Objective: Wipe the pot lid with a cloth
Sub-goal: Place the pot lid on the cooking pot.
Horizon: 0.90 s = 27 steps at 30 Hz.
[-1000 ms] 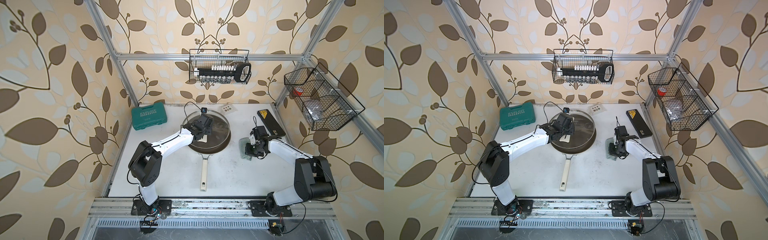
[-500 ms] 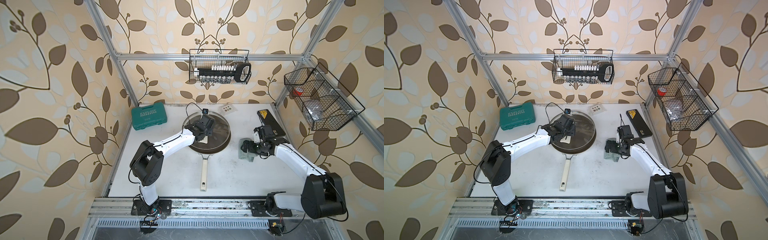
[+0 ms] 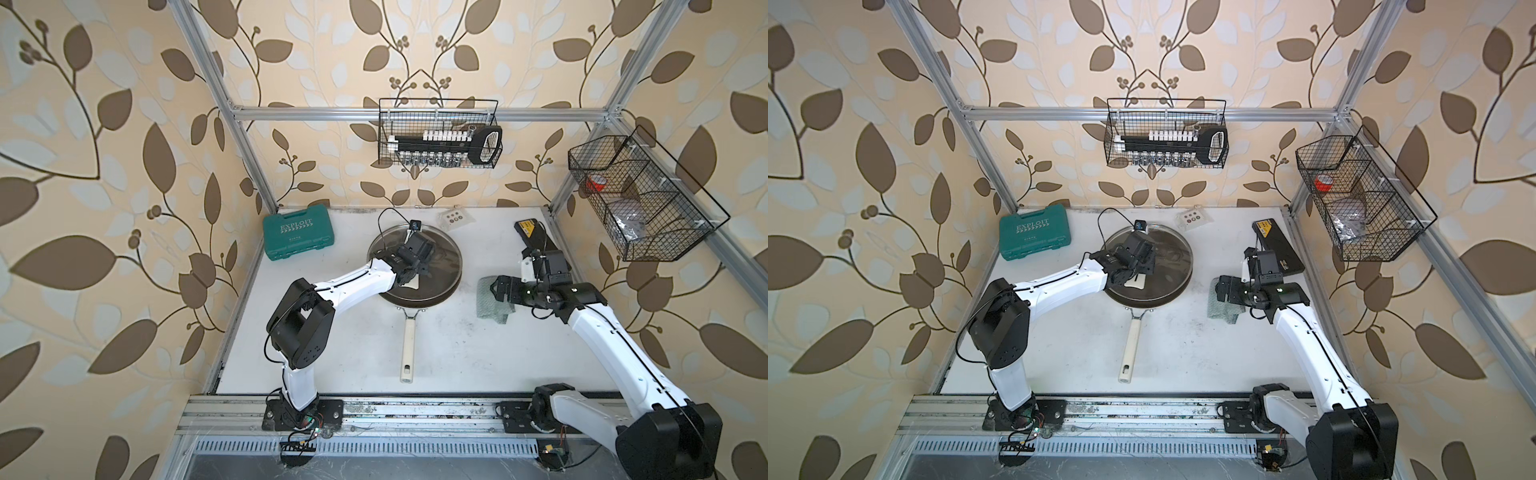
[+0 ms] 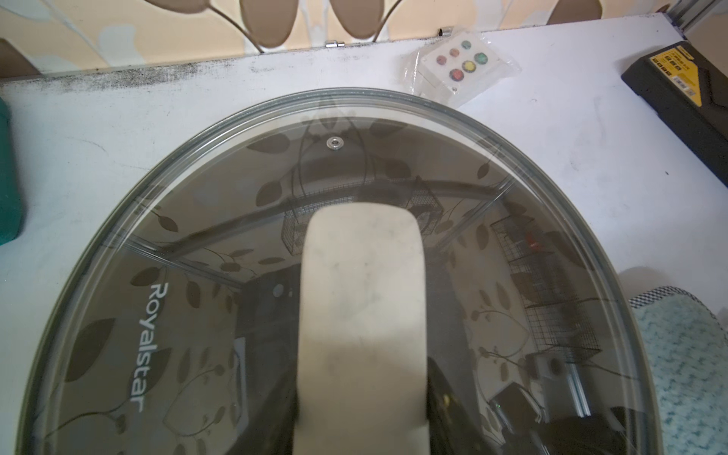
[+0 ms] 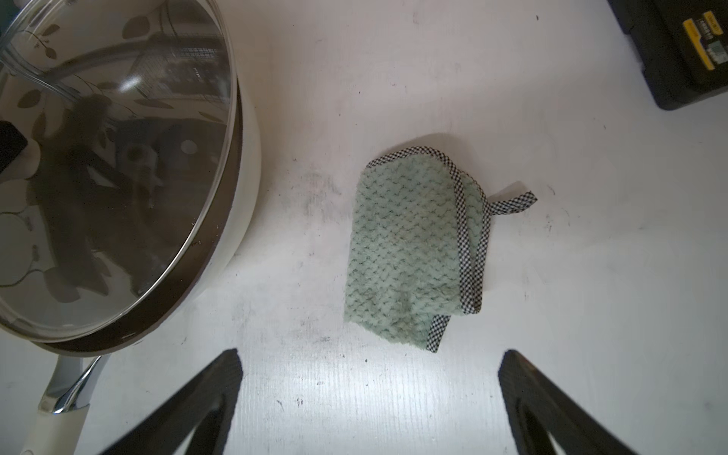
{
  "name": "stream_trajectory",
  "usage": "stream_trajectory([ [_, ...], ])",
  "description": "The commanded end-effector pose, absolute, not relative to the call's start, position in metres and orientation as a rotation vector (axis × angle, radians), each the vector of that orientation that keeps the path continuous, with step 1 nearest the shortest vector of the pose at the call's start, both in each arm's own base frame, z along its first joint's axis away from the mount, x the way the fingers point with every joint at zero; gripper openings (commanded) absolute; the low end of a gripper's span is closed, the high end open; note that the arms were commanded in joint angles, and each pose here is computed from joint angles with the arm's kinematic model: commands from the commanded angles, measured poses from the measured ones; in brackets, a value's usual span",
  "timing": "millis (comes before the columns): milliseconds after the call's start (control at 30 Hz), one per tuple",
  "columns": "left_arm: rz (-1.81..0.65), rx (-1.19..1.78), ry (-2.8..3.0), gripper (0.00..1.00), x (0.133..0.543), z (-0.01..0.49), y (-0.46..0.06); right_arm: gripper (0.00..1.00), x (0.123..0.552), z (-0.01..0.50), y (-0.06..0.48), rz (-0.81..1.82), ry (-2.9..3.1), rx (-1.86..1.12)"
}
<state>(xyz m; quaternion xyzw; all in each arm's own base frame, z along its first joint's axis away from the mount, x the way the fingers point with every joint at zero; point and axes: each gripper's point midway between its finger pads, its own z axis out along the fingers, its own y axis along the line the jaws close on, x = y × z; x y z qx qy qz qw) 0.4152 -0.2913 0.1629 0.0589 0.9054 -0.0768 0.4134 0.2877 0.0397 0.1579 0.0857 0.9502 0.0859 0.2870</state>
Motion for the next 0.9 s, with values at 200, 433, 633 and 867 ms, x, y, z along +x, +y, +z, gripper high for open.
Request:
stream_trajectory([
  [200, -0.276, -0.017, 2.015, 0.0, 0.433, 0.241, -0.294, 0.99, 0.283, 0.169, 0.037, 0.21, 2.53, 0.22],
  [433, -0.259, -0.04, 2.018, 0.0, 0.426, 0.234, -0.286, 0.99, 0.284, 0.169, 0.038, 0.216, 2.535, 0.217],
  [633, -0.241, -0.051, 2.021, 0.0, 0.42, 0.231, -0.28, 0.99, 0.283, 0.167, 0.038, 0.219, 2.538, 0.219],
  [867, -0.244, -0.063, 2.011, 0.0, 0.415, 0.235, -0.276, 0.99, 0.284, 0.169, 0.038, 0.223, 2.535, 0.22],
])
